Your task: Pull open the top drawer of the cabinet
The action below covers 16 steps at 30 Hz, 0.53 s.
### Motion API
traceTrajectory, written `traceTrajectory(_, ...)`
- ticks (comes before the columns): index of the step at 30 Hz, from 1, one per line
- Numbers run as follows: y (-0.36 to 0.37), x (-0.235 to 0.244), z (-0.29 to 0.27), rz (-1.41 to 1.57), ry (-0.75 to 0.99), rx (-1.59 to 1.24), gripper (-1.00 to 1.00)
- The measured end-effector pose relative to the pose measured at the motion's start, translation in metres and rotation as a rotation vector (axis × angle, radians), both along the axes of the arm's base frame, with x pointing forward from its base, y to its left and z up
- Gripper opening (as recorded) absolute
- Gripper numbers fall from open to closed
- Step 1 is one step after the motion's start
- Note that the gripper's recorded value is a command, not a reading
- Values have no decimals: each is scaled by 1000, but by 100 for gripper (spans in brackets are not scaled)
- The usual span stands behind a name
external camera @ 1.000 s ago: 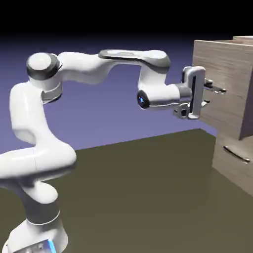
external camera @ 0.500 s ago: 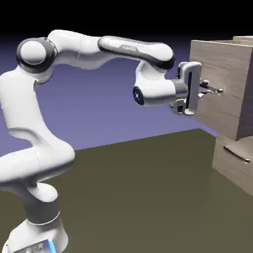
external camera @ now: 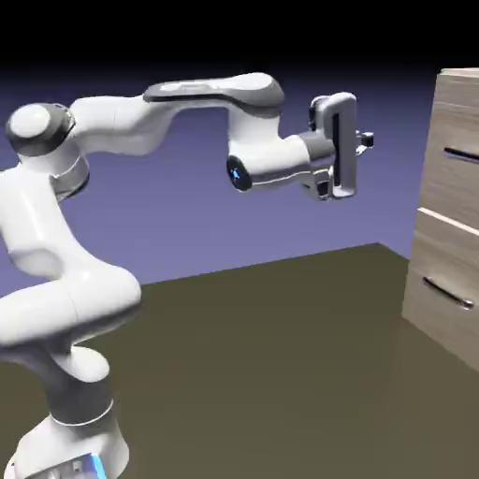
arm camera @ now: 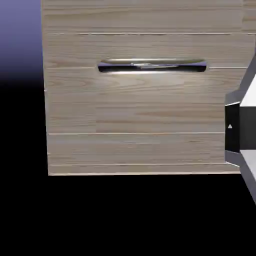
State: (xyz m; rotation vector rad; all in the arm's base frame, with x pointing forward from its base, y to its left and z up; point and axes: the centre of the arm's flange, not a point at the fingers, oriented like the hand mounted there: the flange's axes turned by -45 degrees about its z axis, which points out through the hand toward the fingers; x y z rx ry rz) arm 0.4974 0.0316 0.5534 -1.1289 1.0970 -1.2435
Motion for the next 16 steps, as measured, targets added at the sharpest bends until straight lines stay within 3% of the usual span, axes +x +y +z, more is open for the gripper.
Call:
traceTrajectory(9, -7, 22, -34, -20, 107, -4, -100)
traceTrajectory(10, -9, 26, -40, -28, 125, -2, 100)
traceTrajectory(12, -9, 26, -40, -28, 125, -2, 100)
traceTrajectory(16, -9, -21, -40, -28, 125, -2, 100)
